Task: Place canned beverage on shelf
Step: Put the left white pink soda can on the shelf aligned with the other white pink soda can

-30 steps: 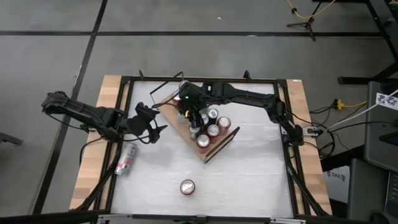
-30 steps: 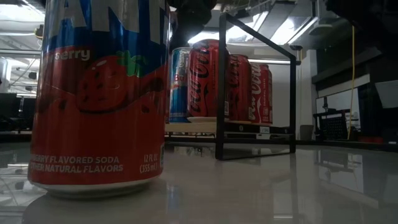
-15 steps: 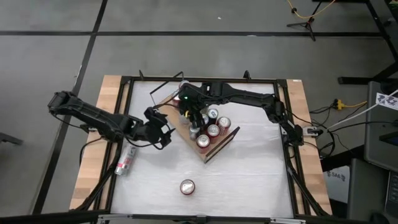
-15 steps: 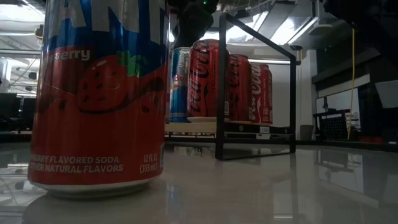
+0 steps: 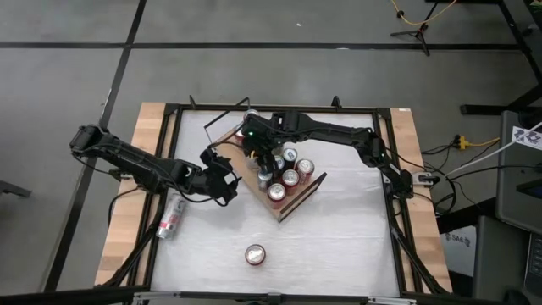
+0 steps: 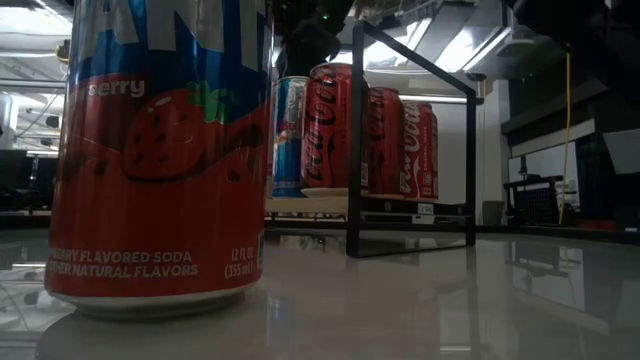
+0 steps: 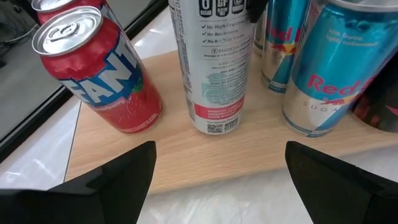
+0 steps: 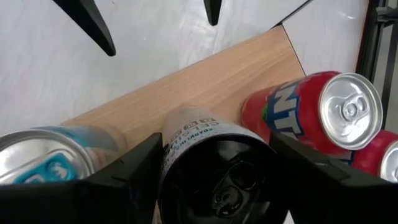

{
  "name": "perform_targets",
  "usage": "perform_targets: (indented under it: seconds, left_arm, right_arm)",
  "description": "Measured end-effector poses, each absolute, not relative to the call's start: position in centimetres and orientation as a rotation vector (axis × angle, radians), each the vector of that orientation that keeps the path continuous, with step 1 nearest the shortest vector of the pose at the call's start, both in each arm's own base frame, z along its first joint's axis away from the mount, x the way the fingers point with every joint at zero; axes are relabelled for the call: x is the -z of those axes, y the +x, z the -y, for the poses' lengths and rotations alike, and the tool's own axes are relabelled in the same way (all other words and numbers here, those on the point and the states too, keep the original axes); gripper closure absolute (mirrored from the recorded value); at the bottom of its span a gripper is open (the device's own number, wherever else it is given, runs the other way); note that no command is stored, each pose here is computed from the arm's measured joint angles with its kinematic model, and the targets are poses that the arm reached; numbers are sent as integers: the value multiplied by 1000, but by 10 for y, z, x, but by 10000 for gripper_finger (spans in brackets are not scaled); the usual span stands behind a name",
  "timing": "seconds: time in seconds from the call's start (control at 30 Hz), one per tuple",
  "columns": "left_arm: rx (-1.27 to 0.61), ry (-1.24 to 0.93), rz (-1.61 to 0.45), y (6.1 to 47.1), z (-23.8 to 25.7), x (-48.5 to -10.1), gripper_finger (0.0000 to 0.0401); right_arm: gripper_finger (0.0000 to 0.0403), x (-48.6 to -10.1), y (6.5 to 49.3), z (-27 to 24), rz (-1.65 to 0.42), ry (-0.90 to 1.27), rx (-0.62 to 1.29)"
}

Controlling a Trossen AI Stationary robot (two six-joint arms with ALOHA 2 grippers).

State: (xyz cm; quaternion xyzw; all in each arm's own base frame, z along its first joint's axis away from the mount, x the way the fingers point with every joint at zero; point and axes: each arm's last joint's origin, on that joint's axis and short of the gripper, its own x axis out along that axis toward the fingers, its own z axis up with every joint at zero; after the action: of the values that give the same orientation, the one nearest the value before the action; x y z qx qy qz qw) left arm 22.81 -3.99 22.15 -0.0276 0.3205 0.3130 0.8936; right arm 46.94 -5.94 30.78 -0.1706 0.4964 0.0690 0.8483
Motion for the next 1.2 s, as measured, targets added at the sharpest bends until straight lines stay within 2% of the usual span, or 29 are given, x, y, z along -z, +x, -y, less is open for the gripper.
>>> perform_targets:
  seconds: [0.5,0.93,1.2]
  left_arm:
    - [-649,-59,-663,228,40,-221,51]
    - [-649,-59,-663,228,40,-222,51]
    - [-649,-62,-658,229,40,-222,51]
  right_arm:
    - [145,-308,473,59,-1015,-367,-134]
    - [85,-307,474,59,-1014,-367,-137]
    - [87,-308,474,61,-1028,-393,-90]
